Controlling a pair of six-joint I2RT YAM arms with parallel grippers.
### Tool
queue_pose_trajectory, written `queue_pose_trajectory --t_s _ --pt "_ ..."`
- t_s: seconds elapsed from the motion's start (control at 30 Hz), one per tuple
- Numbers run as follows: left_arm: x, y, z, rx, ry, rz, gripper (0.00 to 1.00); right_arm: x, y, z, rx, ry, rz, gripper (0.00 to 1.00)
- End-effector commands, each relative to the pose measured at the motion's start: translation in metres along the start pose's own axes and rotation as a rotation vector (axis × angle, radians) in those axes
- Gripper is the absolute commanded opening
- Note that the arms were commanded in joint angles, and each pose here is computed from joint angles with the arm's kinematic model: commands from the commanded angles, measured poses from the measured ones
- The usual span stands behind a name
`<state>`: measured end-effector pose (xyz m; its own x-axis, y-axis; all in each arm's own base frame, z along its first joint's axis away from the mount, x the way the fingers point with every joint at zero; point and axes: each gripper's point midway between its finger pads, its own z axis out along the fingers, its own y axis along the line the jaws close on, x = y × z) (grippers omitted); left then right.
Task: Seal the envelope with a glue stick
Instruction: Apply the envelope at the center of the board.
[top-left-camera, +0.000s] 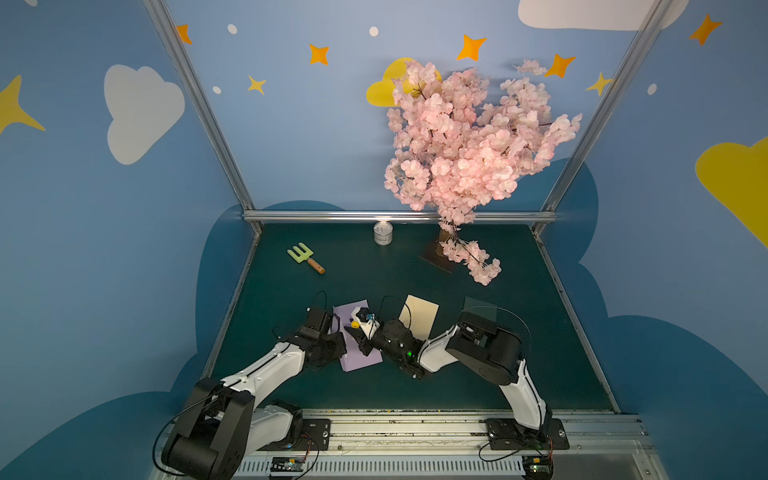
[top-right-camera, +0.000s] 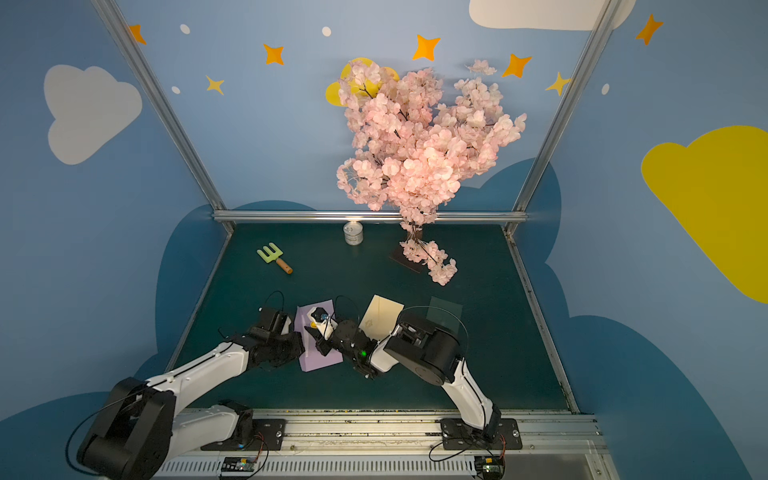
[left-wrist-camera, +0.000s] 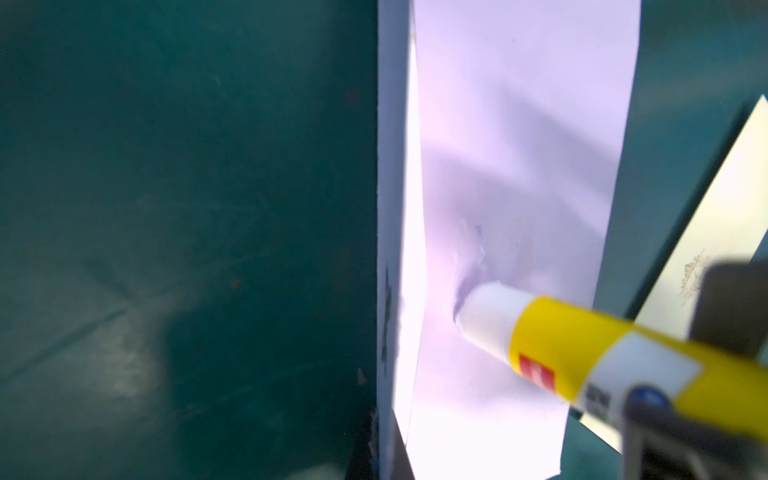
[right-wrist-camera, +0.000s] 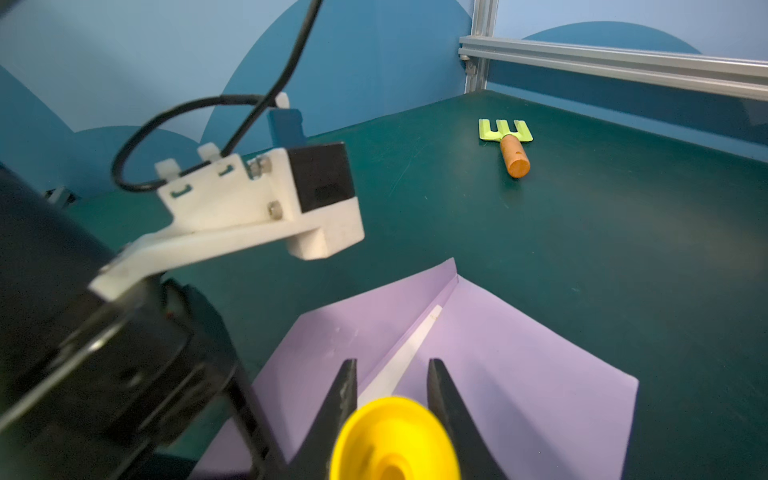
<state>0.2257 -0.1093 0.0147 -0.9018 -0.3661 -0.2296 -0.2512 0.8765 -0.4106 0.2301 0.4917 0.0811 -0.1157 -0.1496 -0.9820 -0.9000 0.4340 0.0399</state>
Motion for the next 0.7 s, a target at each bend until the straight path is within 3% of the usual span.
queue_pose_trajectory --t_s 0.0,0.23,0.43,0.67 --pt "0.004 0.007 0.003 -0.024 0.0 -0.008 0.03 0.008 0.016 -0.013 -0.016 0.072 0.015 0.0" --pt "0.007 0.004 0.004 0.0 0.004 0.001 0.03 0.015 0.02 -0.006 0.012 0.09 0.04 0.0" --pt "0.011 0.008 0.004 -0.003 0.006 -0.002 0.03 0.022 -0.016 0.011 0.154 0.092 0.042 0.0" --pt "0.014 0.01 0.004 -0.001 0.01 -0.011 0.03 0.029 -0.035 0.03 0.186 0.105 0.067 0.0"
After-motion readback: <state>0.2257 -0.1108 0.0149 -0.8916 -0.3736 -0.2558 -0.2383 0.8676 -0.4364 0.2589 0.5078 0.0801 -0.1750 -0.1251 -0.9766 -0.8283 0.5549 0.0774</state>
